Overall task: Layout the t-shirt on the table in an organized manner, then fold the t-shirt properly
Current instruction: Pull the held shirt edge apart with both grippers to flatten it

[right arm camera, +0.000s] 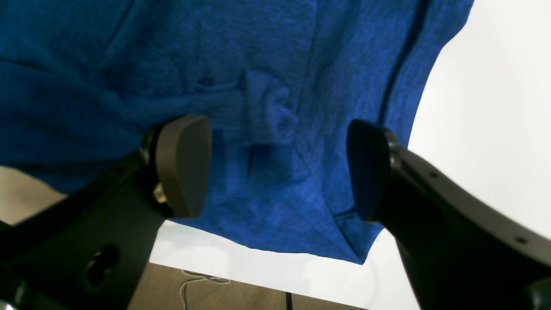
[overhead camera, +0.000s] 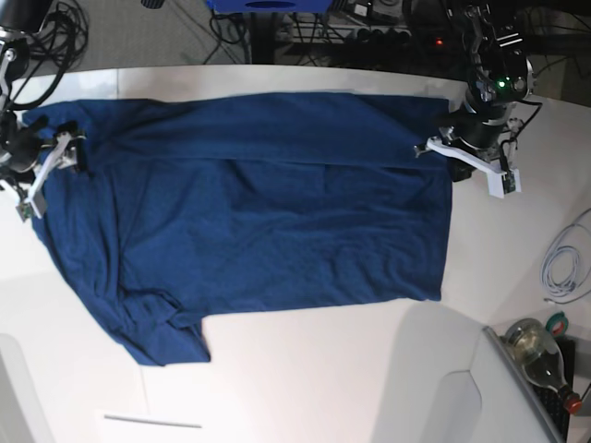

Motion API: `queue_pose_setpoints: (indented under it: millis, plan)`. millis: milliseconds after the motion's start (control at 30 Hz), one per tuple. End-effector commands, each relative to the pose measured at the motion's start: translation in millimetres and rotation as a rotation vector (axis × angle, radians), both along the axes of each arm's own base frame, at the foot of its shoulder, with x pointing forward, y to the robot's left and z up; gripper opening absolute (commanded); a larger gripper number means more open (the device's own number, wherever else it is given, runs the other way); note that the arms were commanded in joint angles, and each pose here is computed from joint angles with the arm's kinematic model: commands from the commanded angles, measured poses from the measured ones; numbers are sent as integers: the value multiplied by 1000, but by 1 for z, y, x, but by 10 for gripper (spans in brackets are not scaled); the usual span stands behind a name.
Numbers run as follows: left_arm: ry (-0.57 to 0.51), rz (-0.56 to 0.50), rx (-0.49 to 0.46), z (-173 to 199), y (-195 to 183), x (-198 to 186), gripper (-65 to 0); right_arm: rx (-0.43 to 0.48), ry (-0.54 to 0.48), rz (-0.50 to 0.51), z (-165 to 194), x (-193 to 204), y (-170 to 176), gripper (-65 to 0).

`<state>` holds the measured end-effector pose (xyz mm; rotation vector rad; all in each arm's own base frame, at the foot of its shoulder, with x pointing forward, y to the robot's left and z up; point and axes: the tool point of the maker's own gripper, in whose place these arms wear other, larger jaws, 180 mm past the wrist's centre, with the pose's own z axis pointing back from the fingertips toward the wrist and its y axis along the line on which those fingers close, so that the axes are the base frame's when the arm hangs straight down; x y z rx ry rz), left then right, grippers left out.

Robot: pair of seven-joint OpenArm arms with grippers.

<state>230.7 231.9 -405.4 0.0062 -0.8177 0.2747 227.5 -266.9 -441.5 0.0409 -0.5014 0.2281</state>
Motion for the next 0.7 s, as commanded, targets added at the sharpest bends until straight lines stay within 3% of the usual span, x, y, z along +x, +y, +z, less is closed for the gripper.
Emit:
queue_pose_setpoints:
  millis: [0, 200, 667]
  plan:
    - [-61, 5, 16, 16, 6, 11, -650, -13, -42, 1, 11, 10, -8, -191]
    - [-95, 75, 9, 22, 21, 18, -650, -12, -33, 1, 8, 8, -7, -191]
    - [-67, 79, -26, 4, 17, 30, -650, 7, 1, 6, -3, 3, -3, -183]
